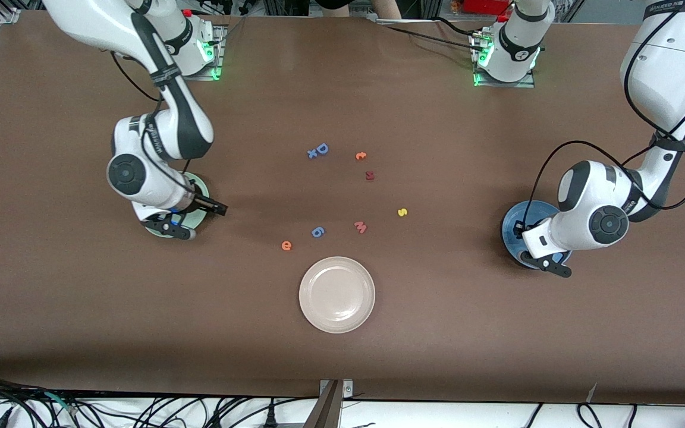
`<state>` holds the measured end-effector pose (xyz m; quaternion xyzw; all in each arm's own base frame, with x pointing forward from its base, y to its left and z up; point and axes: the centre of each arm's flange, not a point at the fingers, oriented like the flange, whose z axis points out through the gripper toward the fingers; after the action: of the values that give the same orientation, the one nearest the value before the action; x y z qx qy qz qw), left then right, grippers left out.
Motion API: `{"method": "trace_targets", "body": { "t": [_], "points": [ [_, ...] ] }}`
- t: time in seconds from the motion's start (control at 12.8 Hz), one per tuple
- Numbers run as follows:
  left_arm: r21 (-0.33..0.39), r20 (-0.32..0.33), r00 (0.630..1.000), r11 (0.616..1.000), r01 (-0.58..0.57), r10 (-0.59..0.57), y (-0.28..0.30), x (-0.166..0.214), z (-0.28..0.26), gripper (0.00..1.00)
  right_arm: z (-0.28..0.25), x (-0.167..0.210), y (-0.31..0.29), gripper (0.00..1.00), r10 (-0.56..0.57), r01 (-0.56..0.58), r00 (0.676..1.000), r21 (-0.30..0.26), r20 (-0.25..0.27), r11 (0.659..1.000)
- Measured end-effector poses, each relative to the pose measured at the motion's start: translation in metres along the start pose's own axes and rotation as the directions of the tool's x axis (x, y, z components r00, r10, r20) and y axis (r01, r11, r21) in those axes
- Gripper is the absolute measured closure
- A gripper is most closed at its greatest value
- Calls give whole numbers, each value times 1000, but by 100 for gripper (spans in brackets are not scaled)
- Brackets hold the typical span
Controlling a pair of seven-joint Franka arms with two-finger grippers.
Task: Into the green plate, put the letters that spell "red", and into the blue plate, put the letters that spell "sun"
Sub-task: 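Reach the yellow s with the left gripper while the right reaches orange e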
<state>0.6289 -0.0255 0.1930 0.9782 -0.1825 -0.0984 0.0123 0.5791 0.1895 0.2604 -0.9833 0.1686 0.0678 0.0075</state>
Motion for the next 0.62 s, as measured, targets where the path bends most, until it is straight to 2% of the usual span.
{"method": "trace_targets", "body": {
  "t": [0.08,0.31,0.47,0.62],
  "points": [
    [-1,0,1000,1000,-4,4,2,1,1,55,-3,5,-13,14,18,-17,1000,11,-18,1000],
    [-6,-12,1000,1000,-23,22,14,6,-4,22,11,17,-54,14,70,-67,995,43,-67,997],
    [-8,-36,998,999,-47,47,29,13,-18,1,22,10,-88,14,83,-78,994,73,-72,994],
    [-8,-61,996,998,-62,62,55,20,-39,0,27,0,-114,14,75,-66,994,112,-83,992]
  ]
}}
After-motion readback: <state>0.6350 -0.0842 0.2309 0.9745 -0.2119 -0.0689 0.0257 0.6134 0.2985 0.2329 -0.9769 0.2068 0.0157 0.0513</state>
